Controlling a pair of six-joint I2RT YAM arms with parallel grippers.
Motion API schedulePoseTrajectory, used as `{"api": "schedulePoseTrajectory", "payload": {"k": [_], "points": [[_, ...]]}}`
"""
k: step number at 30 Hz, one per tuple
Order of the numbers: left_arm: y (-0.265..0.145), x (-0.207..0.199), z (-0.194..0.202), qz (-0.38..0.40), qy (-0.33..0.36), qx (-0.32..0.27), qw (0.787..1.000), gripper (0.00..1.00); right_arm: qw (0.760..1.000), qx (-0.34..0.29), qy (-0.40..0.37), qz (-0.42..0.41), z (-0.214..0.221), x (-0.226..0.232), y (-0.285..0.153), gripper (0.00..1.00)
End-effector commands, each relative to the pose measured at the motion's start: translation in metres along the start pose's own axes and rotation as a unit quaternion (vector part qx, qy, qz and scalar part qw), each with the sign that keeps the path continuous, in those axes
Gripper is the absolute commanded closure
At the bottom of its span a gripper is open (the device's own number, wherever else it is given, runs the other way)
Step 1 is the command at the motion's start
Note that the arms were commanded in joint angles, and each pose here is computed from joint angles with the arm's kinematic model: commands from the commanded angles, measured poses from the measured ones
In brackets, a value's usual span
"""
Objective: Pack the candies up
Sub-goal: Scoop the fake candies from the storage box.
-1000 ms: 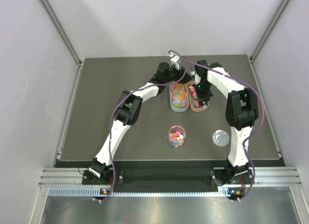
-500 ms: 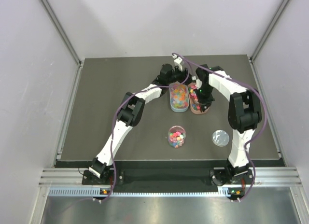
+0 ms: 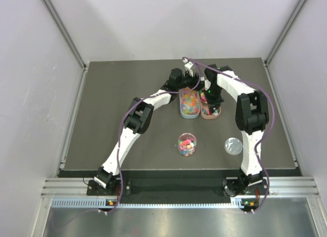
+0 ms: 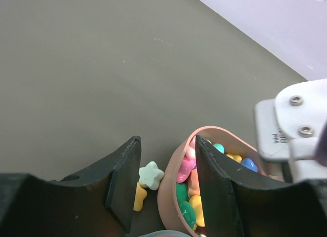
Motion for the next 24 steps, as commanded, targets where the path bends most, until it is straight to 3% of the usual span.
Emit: {"api": "schedulePoseTrajectory", "payload": {"k": [1, 7, 14, 24], "points": [[0.004, -0.016, 0.001, 0.032, 0.004, 0.002, 0.999, 0.49, 1.000, -0.014, -0.001, -0.003, -0.007, -0.001, 0.004, 1.00], [0.003, -0.019, 0.002, 0.037, -0.003, 0.007, 0.999, 0.50, 0.999, 0.007, 0.014, -0.032, 0.006, 0.003, 0.020, 1.00], [0.000, -0.027, -0.011, 0.038, 0.001, -0.006, 0.999, 0.49, 0.998, -0.040, 0.028, -0.041, -0.024, -0.003, 0.016, 1.00], [-0.021, -0.043, -0.065, 0.038, -0.030, -0.048, 0.998, 0.46, 0.998, -0.038, 0.036, -0.044, -0.008, -0.009, 0.009, 1.00]]}}
Point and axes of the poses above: each gripper's point midway between its finger pads, its own y axis out along the fingers, its own x axis along the line the jaws close on, z = x × y, the point moved 9 cm from there along -y, back along the fingers, and after that the axes turned 8 degrees about -y, right-handed, at the moved point
